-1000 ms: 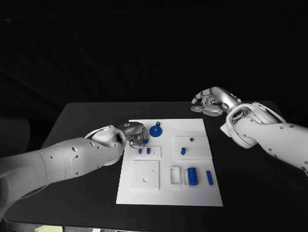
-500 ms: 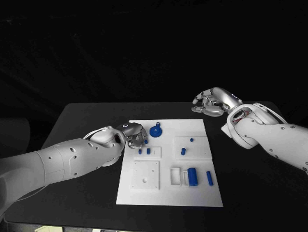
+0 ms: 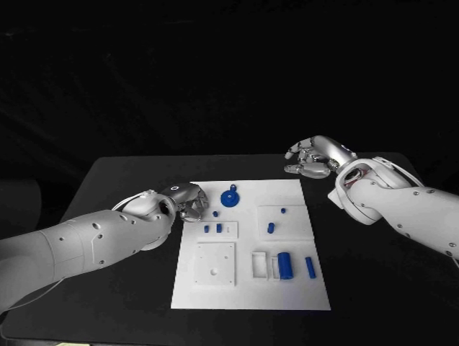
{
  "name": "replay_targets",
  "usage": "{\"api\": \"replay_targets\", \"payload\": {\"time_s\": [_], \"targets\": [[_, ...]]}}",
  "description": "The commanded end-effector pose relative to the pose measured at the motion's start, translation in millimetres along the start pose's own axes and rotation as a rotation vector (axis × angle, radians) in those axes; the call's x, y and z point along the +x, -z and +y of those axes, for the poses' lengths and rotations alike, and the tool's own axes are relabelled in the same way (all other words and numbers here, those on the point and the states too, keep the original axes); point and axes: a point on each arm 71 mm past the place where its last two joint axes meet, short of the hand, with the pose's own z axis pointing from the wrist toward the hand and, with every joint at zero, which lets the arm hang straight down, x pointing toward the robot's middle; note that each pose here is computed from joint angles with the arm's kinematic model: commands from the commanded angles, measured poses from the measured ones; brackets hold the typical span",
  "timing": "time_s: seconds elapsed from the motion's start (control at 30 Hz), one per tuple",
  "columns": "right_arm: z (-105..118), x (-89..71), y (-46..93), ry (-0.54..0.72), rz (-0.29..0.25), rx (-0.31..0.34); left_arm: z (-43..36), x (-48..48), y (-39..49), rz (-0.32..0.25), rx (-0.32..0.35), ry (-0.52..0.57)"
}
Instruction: Assemble the parts on the task board
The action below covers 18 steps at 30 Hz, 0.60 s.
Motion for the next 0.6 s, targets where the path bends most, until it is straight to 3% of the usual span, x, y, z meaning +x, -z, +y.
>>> {"api": "replay_targets", "payload": {"time_s": [0.03,0.2,0.33,0.43,0.53,0.6], "targets": [[1,11.5,0.2,0.033,0.083,-0.03,-1.1,-13.6,-0.1,-0.074,0.007,0.111],[-1,25.8,3.1,0.127,0.149,-0.055,-0.5,-27.6,3.5,-0.103,0.014,0.223],[-1,36.8,6.1,0.248,0.188,-0.092,4.2,-40.5,7.8,-0.148,0.002,0.375],[-3,46.7,9.9,0.357,0.222,-0.112,0.7,-48.6,14.1,-0.183,0.039,0.41],[-5,54.4,12.9,0.392,0.253,-0.117,0.2,-56.1,15.6,-0.18,0.036,0.541],[-6,59.1,14.4,0.395,0.277,-0.114,1.8,-60.6,16.9,-0.181,0.008,0.686]]}}
